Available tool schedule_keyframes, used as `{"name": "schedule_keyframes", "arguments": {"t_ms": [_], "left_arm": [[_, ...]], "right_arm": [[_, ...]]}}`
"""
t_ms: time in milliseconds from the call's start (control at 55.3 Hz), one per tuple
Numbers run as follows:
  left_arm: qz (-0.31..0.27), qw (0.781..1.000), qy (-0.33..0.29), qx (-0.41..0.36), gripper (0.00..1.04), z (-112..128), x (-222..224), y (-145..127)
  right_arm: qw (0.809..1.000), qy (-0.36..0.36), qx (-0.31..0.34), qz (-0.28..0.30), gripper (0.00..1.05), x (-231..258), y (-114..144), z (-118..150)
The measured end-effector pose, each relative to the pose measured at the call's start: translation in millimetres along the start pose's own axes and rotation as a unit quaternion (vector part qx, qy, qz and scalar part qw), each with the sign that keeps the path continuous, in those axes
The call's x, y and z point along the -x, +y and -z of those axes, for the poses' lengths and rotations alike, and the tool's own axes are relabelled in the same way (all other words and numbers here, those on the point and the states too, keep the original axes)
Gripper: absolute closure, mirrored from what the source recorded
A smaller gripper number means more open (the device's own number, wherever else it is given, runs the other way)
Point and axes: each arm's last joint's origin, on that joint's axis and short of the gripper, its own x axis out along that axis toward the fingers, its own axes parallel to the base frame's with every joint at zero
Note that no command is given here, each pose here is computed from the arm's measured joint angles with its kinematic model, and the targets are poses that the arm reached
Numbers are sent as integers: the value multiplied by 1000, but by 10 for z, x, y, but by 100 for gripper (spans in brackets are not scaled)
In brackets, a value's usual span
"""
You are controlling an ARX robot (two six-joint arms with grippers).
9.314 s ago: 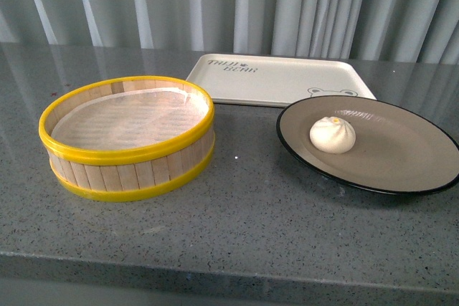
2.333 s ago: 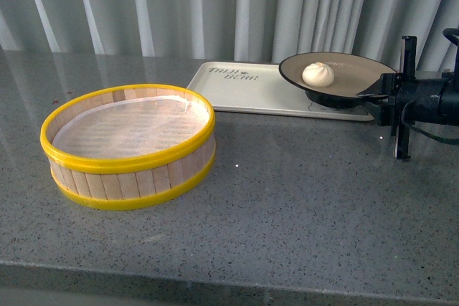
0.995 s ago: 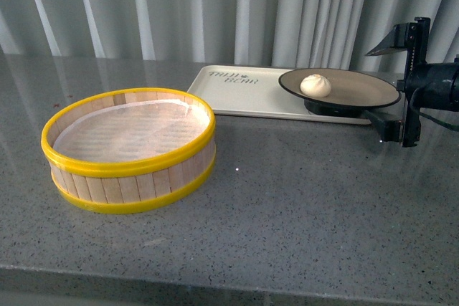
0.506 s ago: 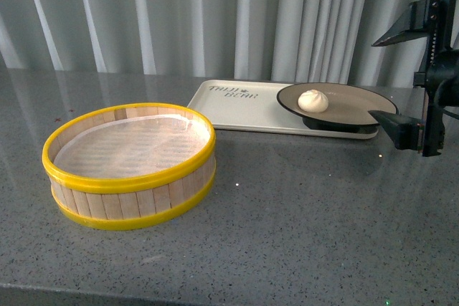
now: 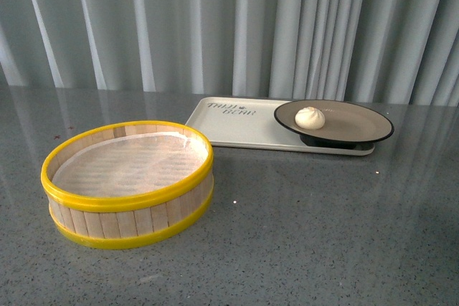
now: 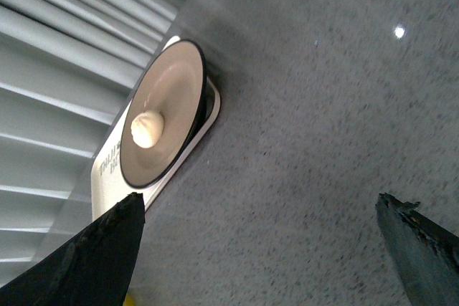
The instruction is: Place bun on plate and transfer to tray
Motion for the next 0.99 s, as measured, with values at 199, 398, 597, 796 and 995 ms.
{"name": "schedule_keyframes", "arguments": {"t_ms": [199, 398, 597, 796, 995], "left_arm": [[-1, 1000, 0, 0, 7, 1, -1, 0], [-1, 1000, 0, 0, 7, 0, 0, 0], [-1, 1000, 0, 0, 7, 0, 0, 0], [0, 1000, 0, 0, 7, 0, 0, 0], [0, 1000, 0, 0, 7, 0, 0, 0]], "right_arm": [[941, -91, 291, -148, 38, 138, -177, 167], [890, -132, 412, -144, 72, 367, -314, 227], [882, -133, 431, -139, 104, 512, -445, 297], [880, -132, 434, -138, 103, 645, -552, 354], [879, -141, 433, -142, 103, 742, -652, 410]]}}
